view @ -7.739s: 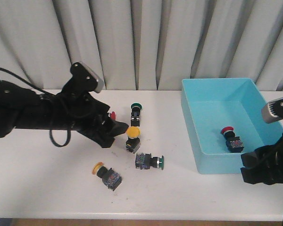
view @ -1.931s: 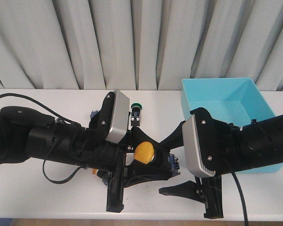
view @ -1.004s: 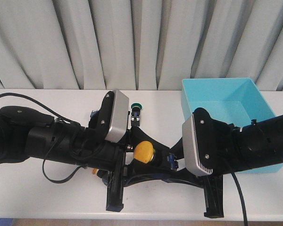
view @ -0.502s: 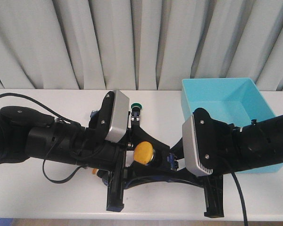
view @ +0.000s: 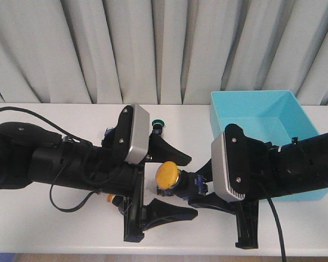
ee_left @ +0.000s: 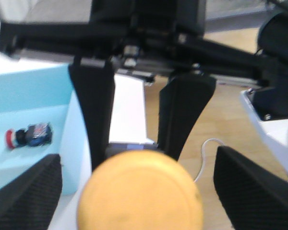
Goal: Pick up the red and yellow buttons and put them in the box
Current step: 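Open the left gripper to release the yellow button, then carry the yellow button with the right gripper into the blue box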
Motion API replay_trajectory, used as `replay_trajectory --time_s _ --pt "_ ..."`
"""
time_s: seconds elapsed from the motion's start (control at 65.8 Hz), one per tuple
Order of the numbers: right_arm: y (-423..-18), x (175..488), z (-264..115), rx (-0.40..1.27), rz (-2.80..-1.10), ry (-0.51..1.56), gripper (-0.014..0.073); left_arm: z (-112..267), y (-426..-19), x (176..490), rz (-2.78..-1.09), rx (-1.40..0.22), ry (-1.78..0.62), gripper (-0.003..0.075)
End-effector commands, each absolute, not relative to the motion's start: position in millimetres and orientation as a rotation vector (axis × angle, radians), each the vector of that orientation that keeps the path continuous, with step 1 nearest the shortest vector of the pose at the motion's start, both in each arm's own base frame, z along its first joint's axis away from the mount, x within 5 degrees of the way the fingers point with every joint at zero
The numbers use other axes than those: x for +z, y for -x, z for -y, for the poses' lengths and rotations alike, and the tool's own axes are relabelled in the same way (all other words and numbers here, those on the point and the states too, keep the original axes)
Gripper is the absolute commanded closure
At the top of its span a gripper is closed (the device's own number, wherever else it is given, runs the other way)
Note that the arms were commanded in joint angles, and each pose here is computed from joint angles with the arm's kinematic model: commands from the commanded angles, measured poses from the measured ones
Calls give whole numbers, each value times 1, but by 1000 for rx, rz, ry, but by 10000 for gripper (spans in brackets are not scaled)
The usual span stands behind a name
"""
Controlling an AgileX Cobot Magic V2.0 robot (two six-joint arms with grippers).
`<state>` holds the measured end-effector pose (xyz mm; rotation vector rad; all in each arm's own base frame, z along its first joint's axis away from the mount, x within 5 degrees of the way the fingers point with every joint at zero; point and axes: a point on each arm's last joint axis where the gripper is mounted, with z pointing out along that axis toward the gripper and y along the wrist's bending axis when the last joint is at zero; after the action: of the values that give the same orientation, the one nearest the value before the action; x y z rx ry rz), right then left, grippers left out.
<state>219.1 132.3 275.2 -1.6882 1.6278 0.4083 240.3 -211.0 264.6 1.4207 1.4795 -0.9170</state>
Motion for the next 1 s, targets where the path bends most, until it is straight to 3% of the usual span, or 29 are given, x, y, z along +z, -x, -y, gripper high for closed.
replay_trajectory --time_s 0.0,0.198,0.335,0.502,0.745,0.988 --pt "-224 291 -131 346 -1632 1595 410 206 -242 287 -1492 -841 -1350 84" --pt "-229 293 -115 198 -1777 1506 410 195 -254 278 -1643 -603 -1337 97" --pt "-245 298 -82 126 -2008 1129 410 187 -262 272 -1731 -441 -1320 112" --pt "-274 310 -34 150 -2260 571 407 179 -271 270 -1819 -333 -1204 134" --pt "-333 296 -11 178 -2511 382 406 179 -272 270 -1824 -329 -1192 141" --pt "-399 241 -8 227 -2713 299 405 179 -272 269 -1829 -336 -1197 141"
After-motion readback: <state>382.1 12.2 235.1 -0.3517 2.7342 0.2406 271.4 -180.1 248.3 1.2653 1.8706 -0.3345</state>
